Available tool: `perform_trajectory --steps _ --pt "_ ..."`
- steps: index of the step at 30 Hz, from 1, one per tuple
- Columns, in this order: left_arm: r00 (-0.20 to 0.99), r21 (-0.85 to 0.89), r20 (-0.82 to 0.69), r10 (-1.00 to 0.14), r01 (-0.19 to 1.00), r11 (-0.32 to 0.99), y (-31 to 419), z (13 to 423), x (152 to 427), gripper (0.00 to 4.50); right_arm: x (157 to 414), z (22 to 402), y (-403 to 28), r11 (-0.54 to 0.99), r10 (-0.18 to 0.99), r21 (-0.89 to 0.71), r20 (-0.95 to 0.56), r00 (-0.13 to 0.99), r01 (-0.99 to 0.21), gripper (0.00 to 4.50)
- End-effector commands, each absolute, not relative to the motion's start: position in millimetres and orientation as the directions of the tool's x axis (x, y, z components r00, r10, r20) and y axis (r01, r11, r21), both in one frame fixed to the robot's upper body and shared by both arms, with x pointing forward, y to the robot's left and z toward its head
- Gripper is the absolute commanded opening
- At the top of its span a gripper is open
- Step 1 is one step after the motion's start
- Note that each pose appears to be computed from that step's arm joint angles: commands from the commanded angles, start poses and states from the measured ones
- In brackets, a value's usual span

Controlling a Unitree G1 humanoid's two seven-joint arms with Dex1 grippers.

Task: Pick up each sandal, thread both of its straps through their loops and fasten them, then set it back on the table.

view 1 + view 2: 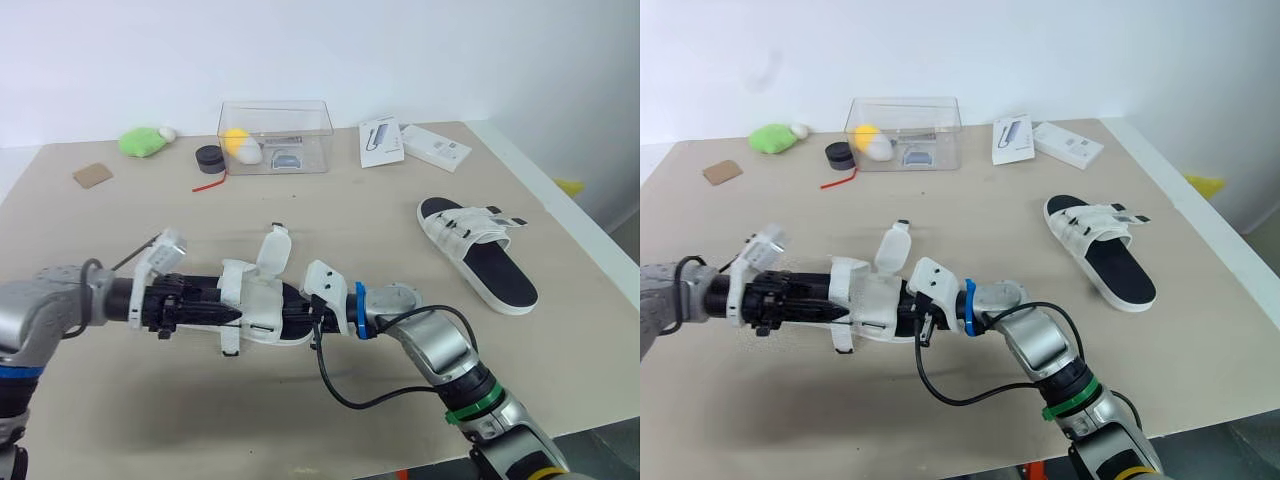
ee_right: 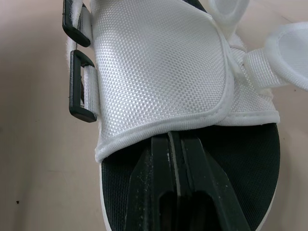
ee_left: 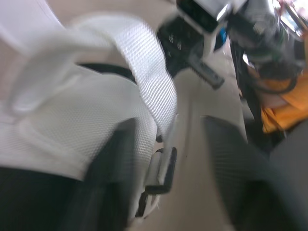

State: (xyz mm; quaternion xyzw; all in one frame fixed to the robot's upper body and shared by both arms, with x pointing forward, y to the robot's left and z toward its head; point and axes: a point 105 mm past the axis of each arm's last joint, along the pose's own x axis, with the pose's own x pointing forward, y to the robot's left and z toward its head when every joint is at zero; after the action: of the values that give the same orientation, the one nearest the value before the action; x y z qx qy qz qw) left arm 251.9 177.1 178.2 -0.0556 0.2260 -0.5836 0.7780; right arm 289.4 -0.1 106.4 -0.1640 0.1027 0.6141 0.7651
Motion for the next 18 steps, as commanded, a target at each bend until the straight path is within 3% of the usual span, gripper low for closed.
perform_trajectory --steps 1,2,9,11,18 --pt "0.248 -0.325 -0.208 -0.946 0.895 0.306 182.6 205.9 235.0 4.23 284.5 92.2 -1.1 0.184 0.895 -0.086 -0.396 0.204 -0.979 0.00" --pt "0.260 -0.336 -0.199 -0.945 0.888 0.315 186.3 207.4 230.5 4.44 284.2 92.0 -0.9 0.183 0.897 -0.081 -0.395 0.200 -0.980 0.00" --pt "0.245 -0.379 -0.403 -0.882 0.832 0.404 202.1 154.9 198.3 4.44 286.2 87.0 -1.3 0.179 0.896 -0.067 -0.400 0.191 -0.981 0.00" --pt "0.255 -0.343 -0.470 -0.845 0.829 0.441 205.4 134.5 197.6 4.44 286.5 88.0 0.3 0.176 0.898 -0.067 -0.398 0.188 -0.982 0.00" --pt "0.298 -0.271 -0.446 -0.844 0.854 0.444 188.3 118.2 211.3 4.44 286.8 89.1 0.2 0.173 0.899 -0.069 -0.397 0.186 -0.982 0.00"
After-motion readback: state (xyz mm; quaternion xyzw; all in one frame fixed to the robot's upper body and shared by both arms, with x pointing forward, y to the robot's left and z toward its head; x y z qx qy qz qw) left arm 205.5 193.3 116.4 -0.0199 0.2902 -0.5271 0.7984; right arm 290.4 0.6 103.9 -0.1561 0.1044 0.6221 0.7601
